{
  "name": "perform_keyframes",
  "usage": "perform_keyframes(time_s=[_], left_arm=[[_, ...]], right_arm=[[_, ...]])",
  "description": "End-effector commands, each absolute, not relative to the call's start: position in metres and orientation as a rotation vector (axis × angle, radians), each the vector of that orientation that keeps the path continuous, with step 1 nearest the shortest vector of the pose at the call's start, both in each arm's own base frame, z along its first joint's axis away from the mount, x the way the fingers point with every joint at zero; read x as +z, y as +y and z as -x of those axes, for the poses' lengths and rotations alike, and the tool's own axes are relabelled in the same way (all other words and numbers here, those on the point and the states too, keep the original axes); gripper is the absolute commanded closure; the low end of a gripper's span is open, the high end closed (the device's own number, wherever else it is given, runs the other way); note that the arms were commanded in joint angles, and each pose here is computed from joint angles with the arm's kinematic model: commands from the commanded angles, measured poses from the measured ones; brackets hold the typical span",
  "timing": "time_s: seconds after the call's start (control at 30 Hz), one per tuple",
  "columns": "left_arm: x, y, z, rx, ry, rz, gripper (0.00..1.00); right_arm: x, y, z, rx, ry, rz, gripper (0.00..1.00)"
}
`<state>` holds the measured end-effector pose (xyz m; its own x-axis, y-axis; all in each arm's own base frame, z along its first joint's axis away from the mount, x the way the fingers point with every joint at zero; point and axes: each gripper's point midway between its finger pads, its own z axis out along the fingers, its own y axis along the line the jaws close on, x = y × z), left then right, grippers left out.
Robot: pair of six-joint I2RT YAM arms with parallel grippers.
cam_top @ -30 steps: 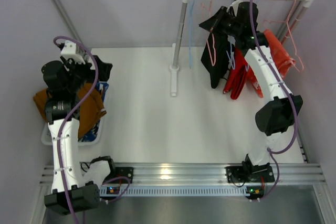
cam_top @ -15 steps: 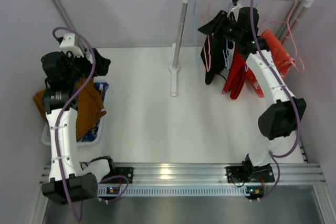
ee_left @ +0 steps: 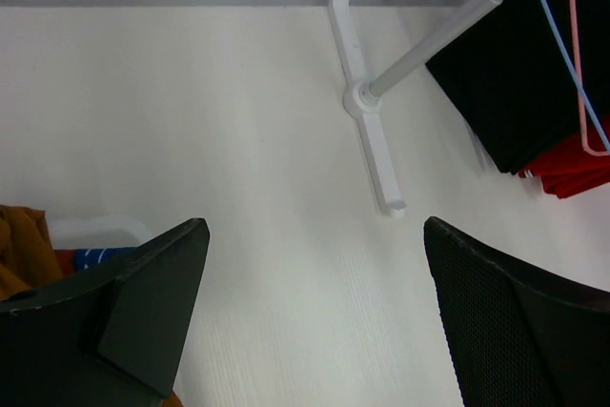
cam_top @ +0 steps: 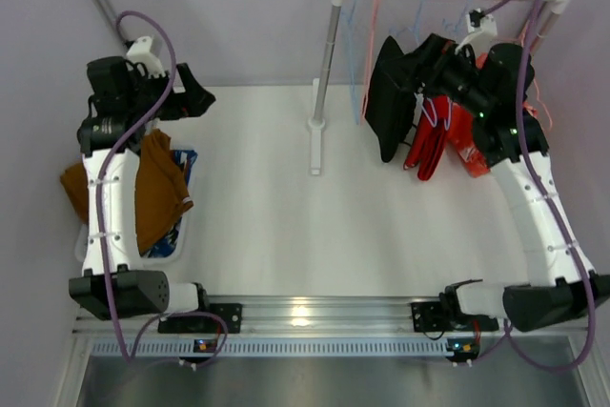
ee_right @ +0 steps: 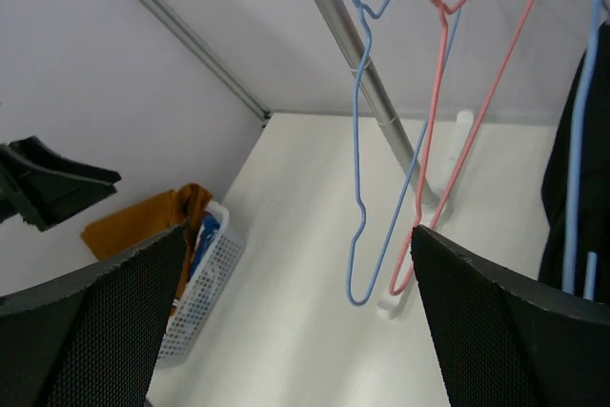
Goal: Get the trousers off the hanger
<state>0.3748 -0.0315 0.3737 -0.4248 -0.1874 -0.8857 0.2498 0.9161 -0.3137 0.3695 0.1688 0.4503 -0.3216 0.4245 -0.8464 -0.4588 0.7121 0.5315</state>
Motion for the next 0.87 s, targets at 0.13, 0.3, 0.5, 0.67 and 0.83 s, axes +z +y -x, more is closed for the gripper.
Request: perform_keyframes(time_s=[0.13, 0.3, 0.5, 0.67, 0.83], left_arm=[[0.359, -0.138, -0.389, -0.427, 2.045, -0.327, 0.01], [0.349, -0.159, -0.392, -0.319, 2.043, -0.375, 0.01], [0.339, -0.148, -0.385, -0.200, 2.033, -0.345, 0.01], [0.341, -0.139, -0.381, -0.156, 2.019, -0.332, 0.01], [0.345, -0.136, -0.379, -0.145, 2.011, -0.320, 0.01]], right_arm=[[0.419, 0.122, -0.328, 0.579, 1.642, 0.078, 0.01], [0.400, 0.094, -0.304, 0.426, 1.597, 0.074, 0.00], [0.385, 0.073, -0.287, 0.397, 1.584, 0.034, 0.01], [0.389, 0.073, -0.284, 0.407, 1.565, 0.036, 0.01], [0.394, 0.076, -0.283, 0.426, 1.557, 0.047, 0.01]])
